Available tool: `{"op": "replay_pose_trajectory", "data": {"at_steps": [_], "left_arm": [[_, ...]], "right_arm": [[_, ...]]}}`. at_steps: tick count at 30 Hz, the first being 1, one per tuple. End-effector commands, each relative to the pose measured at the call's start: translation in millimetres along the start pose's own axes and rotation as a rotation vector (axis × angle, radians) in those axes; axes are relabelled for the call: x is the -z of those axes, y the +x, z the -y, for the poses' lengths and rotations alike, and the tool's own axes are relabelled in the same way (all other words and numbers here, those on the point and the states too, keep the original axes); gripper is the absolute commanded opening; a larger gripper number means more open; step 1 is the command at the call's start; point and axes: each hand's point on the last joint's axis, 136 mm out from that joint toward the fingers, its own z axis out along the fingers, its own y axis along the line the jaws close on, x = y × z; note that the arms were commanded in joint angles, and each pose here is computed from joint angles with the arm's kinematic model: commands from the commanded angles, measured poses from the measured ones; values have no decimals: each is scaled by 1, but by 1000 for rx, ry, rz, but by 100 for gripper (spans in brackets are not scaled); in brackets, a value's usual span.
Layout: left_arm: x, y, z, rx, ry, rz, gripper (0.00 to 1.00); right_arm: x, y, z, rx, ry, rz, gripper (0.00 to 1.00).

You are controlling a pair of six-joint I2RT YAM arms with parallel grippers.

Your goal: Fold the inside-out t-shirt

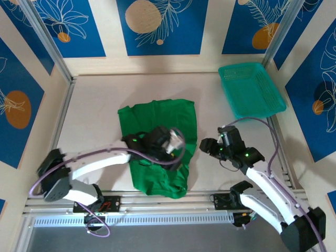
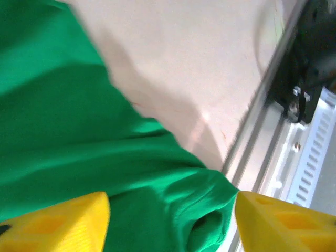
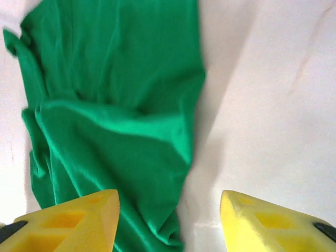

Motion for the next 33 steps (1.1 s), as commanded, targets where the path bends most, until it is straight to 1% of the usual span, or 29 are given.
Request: {"op": "replay_pose_trajectory", "data": {"at_steps": [1, 3, 8, 11, 14, 15, 16, 17, 18, 20, 21, 22, 24, 28, 30, 31, 33], "left_arm": [[-28, 17, 21, -195, 46, -120, 68], [-43, 30, 23, -210, 51, -192, 70], [-61, 55, 34, -273, 58, -287, 76], [-73, 62, 25, -282, -16, -305, 78], [-93, 63, -2, -274, -154, -299, 76], [-100, 64, -10, -278, -190, -302, 68], [-104, 62, -16, -273, -221, -298, 50], [-107, 56, -17, -263, -235, -281, 35], [-108, 44, -15, -251, -233, -237, 25], [-108, 16, -5, -225, -206, -123, 12], [-106, -1, -1, -200, -194, -62, 3], [-103, -16, 2, -173, -183, -17, 0], [-93, -42, -3, -116, -185, 53, 0], [-71, -87, -32, 68, -129, 190, 0], [-57, -105, -49, 149, -100, 253, 0], [-48, -115, -58, 182, -95, 292, 0], [-35, -130, -72, 228, -81, 361, 0]], "right_arm": [[7, -1, 7, -45, -22, -21, 54], [10, -6, 8, -71, -43, -15, 54], [11, -7, 14, -99, -51, -21, 54], [9, -7, 15, -105, -68, -21, 54], [7, -7, 16, -111, -73, -19, 54], [6, -7, 16, -116, -78, -20, 54], [7, -8, 14, -115, -88, -17, 54], [8, -10, 13, -110, -93, -14, 54], [11, -13, 12, -95, -89, -3, 54], [16, -19, 15, -68, -55, 21, 54], [18, -21, 15, -57, -44, 29, 54], [19, -23, 14, -51, -44, 34, 54], [20, -26, 10, -54, -54, 30, 55], [23, -20, 12, -117, -34, -4, 61], [20, -6, 2, -121, -116, -62, 67], [19, 4, -6, -97, -169, -103, 100], [17, 24, -10, -64, -200, -173, 99]]}}
